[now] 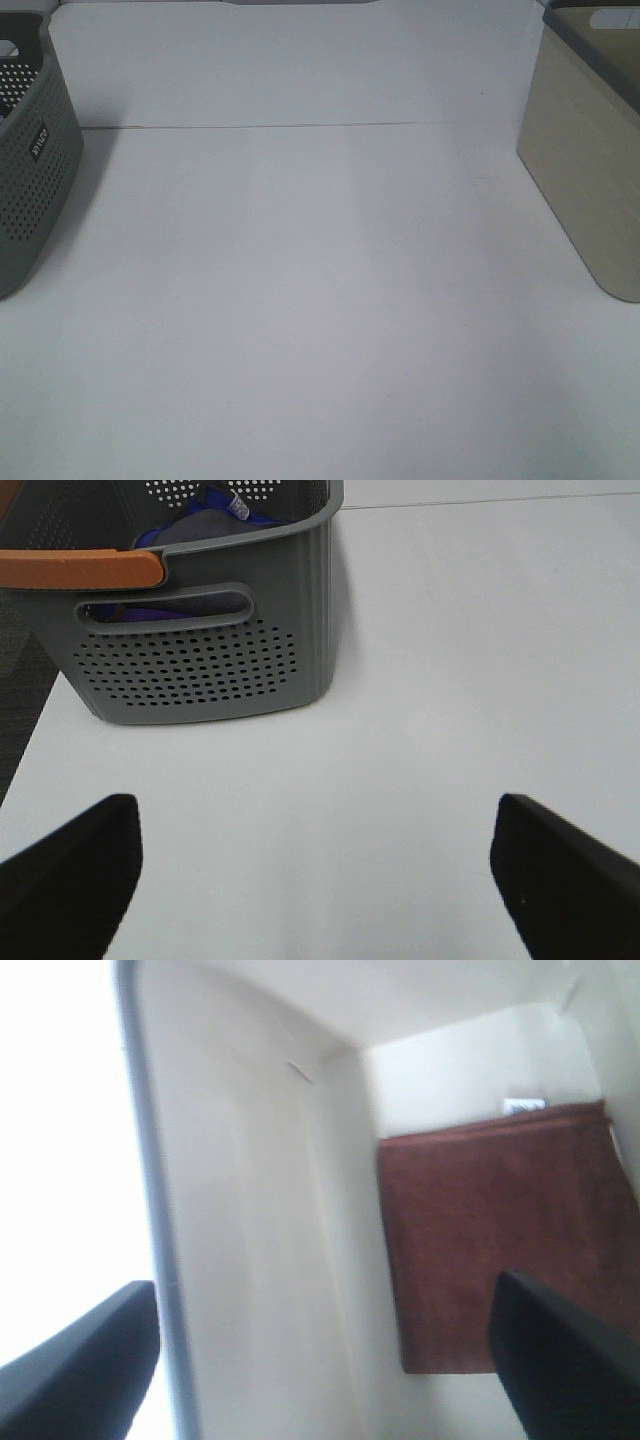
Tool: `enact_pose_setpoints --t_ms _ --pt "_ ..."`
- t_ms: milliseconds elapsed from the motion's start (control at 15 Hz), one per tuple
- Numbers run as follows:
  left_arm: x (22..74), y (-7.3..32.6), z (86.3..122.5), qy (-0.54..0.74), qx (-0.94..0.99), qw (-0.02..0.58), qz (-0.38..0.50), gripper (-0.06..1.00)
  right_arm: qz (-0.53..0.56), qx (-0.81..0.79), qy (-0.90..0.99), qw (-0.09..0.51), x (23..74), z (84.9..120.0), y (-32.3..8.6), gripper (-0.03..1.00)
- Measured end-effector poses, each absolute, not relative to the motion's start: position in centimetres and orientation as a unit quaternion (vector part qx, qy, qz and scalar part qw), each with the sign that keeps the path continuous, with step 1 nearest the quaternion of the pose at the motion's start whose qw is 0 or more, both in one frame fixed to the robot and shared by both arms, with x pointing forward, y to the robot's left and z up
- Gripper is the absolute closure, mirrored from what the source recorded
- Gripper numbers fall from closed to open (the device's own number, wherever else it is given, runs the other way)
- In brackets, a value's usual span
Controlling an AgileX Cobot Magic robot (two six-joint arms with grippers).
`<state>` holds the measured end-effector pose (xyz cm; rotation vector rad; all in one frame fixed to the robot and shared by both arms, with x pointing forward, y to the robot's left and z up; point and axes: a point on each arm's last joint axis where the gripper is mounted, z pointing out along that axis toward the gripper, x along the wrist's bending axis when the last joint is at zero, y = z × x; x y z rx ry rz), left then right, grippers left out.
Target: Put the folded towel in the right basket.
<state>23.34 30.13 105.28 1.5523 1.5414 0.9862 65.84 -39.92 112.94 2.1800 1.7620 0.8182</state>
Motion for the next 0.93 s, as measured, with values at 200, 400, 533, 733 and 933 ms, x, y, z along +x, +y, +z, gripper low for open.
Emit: enact_pose_setpoints --t_ms 200,400,533,733,933 --pt "23.3 30.1 105.3 0.599 0.603 0.363 0.383 0.06 0.286 0.712 0.626 0.139 64.7 115.7 -37.0 0.11" --pt "23.3 30.1 105.3 0.599 0.603 0.363 0.383 0.06 0.279 0.674 0.662 0.171 62.8 118.2 -33.2 0.11" --pt "23.3 30.1 105.3 0.599 0.603 0.363 0.383 0.06 0.270 0.662 0.677 0.175 60.6 118.8 -31.7 0.11" --pt "23.3 30.1 105.3 0.599 0.603 0.363 0.383 0.06 0.252 0.663 0.683 0.173 56.0 118.9 -31.2 0.11" --pt "23.3 30.1 105.3 0.599 0.603 0.363 0.383 0.06 0.211 0.668 0.690 0.184 50.6 117.8 -31.4 0.11"
